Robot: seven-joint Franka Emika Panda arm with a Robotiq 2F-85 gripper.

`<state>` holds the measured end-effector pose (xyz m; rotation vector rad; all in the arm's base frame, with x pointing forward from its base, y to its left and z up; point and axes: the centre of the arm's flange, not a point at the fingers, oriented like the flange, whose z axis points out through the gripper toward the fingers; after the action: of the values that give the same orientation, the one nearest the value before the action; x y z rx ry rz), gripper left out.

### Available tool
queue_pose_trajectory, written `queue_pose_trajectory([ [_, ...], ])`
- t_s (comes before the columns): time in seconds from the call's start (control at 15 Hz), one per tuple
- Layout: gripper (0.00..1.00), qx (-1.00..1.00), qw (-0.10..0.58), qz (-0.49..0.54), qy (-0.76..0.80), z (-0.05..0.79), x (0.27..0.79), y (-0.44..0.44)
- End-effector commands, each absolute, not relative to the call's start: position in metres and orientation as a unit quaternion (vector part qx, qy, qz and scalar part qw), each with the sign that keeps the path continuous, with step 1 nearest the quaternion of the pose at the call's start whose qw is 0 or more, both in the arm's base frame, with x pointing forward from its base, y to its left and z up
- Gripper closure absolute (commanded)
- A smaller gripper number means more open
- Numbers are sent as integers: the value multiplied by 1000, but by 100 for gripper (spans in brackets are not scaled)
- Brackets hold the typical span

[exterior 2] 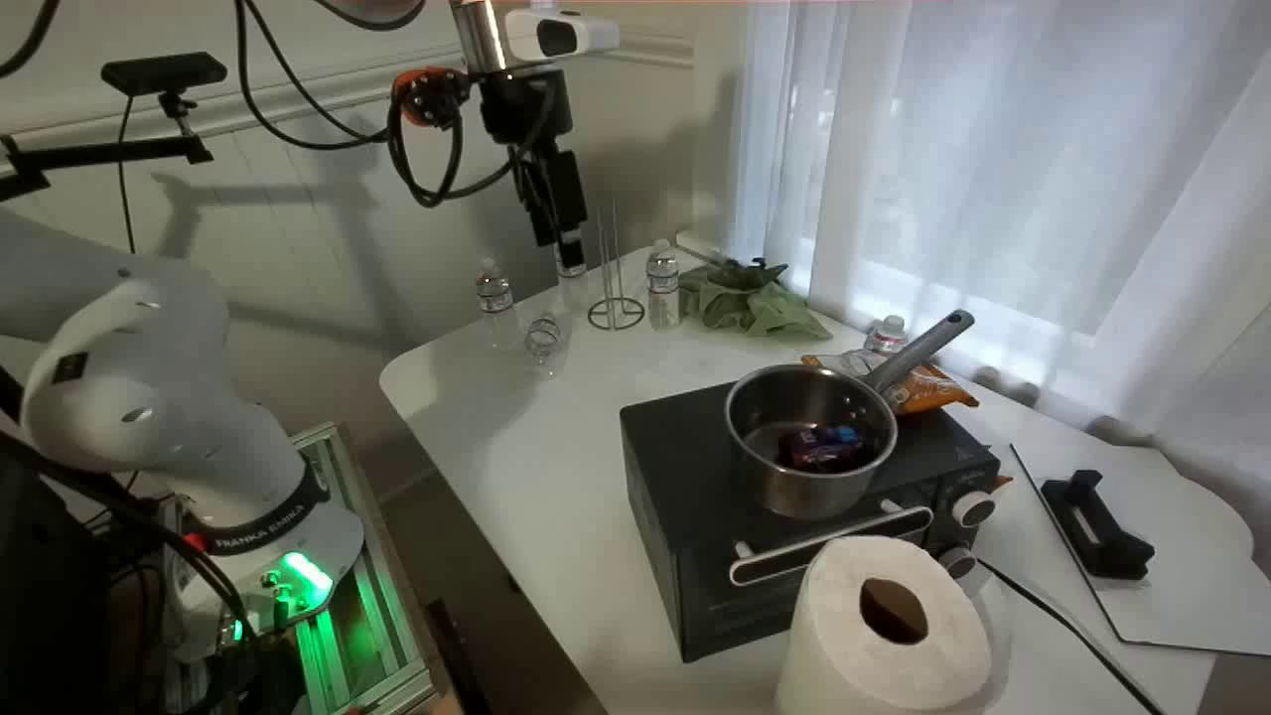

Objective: Move the silver pot to the left.

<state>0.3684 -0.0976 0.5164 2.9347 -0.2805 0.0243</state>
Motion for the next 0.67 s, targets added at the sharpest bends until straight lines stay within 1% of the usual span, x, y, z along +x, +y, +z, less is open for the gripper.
queue_pose_trajectory([
  [0.0, 0, 991, 97, 8, -95, 516, 368, -98],
  [0.33, 0, 991, 97, 8, -95, 516, 368, -98],
  [0.6, 0, 989, 105, 28, -104, 519, 394, -110],
])
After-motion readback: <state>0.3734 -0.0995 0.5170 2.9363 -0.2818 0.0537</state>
